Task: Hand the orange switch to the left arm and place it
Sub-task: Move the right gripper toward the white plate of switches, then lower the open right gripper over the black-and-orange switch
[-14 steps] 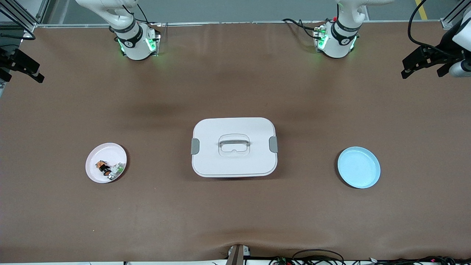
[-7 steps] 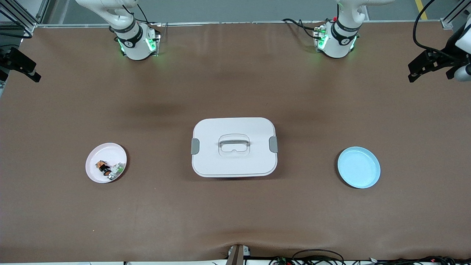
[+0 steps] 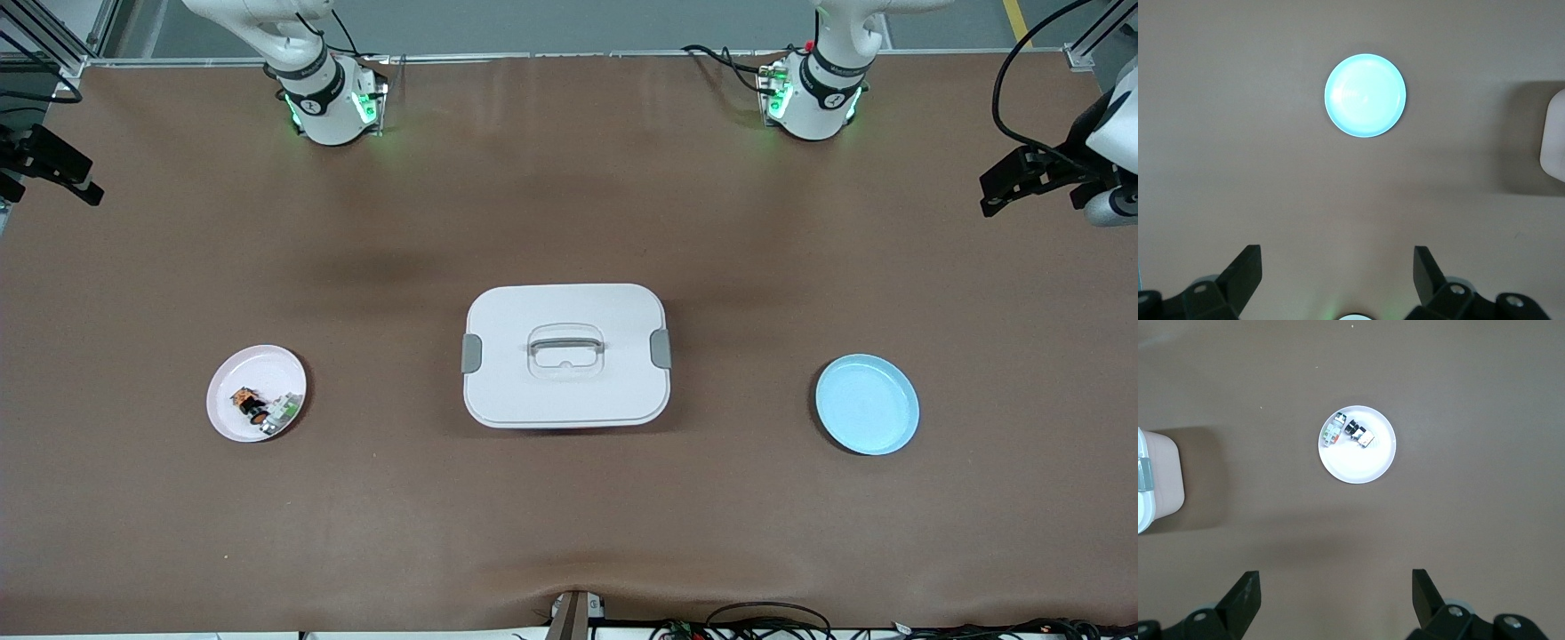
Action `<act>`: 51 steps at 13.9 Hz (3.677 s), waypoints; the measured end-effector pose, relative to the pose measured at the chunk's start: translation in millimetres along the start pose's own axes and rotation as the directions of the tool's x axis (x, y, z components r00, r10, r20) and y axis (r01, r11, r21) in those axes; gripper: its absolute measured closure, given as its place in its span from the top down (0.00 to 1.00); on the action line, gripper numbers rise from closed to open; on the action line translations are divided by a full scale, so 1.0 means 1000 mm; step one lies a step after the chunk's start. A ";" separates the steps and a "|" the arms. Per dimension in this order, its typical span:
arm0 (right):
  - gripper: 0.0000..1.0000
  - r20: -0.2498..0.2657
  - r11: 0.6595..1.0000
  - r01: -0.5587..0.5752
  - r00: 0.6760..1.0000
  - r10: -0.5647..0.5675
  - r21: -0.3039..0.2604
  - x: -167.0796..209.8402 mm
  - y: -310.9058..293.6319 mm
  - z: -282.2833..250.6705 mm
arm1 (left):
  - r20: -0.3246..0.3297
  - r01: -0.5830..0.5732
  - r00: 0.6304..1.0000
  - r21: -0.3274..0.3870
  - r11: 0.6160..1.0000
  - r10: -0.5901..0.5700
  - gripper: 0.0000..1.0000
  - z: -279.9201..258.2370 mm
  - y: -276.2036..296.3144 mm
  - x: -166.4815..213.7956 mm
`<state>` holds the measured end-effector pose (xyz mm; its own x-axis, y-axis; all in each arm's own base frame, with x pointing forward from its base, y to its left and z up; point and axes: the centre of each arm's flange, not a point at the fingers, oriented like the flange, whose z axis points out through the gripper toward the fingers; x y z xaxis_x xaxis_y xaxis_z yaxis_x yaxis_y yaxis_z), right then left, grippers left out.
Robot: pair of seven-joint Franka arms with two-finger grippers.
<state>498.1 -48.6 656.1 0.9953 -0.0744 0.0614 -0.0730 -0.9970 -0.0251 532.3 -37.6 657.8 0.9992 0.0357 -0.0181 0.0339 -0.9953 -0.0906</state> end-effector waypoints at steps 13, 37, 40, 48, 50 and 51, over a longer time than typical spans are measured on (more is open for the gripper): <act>1.00 0.099 0.942 -0.332 0.937 0.335 -0.050 0.096 0.037 0.185 | -0.045 0.047 0.998 -0.031 0.998 -0.048 1.00 0.025 -0.027 0.034; 1.00 0.060 0.797 -0.602 0.798 0.599 0.049 0.144 0.045 0.422 | -0.053 0.060 0.997 -0.032 0.998 -0.061 1.00 0.021 -0.034 0.034; 1.00 0.064 0.793 -0.608 0.794 0.605 0.038 0.142 0.048 0.439 | -0.053 0.060 0.997 -0.032 0.998 -0.062 1.00 0.021 -0.034 0.034; 1.00 0.057 0.792 -0.609 0.793 0.607 0.034 0.140 0.047 0.457 | -0.051 0.060 0.997 -0.032 0.998 -0.062 1.00 0.022 -0.034 0.035; 1.00 0.064 0.792 -0.610 0.791 0.608 0.029 0.138 0.047 0.463 | -0.050 0.060 0.997 -0.032 0.998 -0.062 1.00 0.022 -0.034 0.035; 1.00 0.068 0.791 -0.611 0.791 0.608 0.026 0.137 0.048 0.466 | -0.050 0.060 0.997 -0.032 0.998 -0.062 1.00 0.023 -0.034 0.035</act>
<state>660.0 -96.7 198.5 0.7470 -0.6639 -0.0348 -0.6642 -0.7429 -0.0829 565.4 -0.2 637.8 0.9950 0.0926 0.0373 0.0947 -0.9937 -0.0598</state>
